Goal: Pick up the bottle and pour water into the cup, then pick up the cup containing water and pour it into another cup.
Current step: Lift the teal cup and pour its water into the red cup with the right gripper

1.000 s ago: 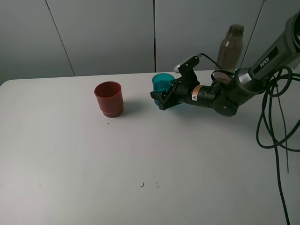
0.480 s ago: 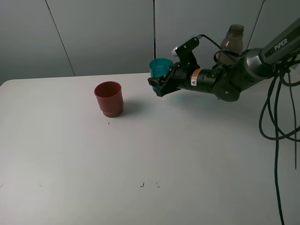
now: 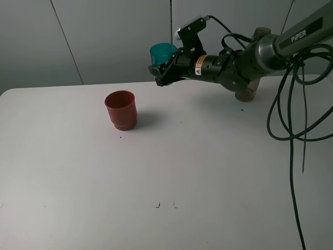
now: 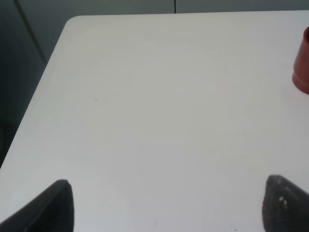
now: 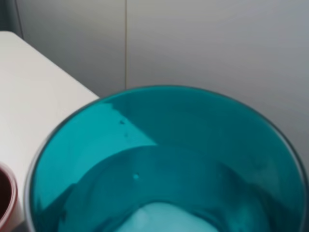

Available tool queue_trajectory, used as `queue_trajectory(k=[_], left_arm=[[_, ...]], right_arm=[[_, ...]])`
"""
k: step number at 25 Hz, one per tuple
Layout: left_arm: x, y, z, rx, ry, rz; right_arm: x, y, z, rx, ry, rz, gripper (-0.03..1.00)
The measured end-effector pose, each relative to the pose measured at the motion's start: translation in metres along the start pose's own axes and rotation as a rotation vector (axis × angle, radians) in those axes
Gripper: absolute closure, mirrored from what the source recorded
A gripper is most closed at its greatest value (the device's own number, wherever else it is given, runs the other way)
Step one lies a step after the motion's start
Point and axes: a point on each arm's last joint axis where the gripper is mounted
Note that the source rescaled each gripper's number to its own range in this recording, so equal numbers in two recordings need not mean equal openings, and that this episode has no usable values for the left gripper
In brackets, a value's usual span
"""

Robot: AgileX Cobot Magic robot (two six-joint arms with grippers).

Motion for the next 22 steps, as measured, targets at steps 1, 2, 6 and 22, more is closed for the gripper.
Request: queue_trajectory(k=[1, 2, 6, 22], left_arm=[[0.000, 0.000, 0.000, 0.000, 0.000, 0.000], [0.000, 0.000, 0.000, 0.000, 0.000, 0.000], [0.000, 0.000, 0.000, 0.000, 0.000, 0.000], [0.000, 0.000, 0.000, 0.000, 0.000, 0.000]], right_arm=[[-0.004, 0.003, 0.001, -0.007, 0.004, -0.012, 0.89], [-0.009, 0.006, 0.001, -0.014, 0.010, -0.026, 0.89], [-0.029, 0.008, 0.004, -0.028, 0.025, -0.042, 0.89], [-0.069, -0.004, 0.019, 0.089, 0.074, -0.013, 0.89]])
Point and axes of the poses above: a point on each arm's last joint axis where the gripper is mounted, x pointing back along that axis away from the gripper, z along the wrist's bending axis when the last joint is at zero, y = z × x, and after that the axes turned 15 degrees about -x, right-handed
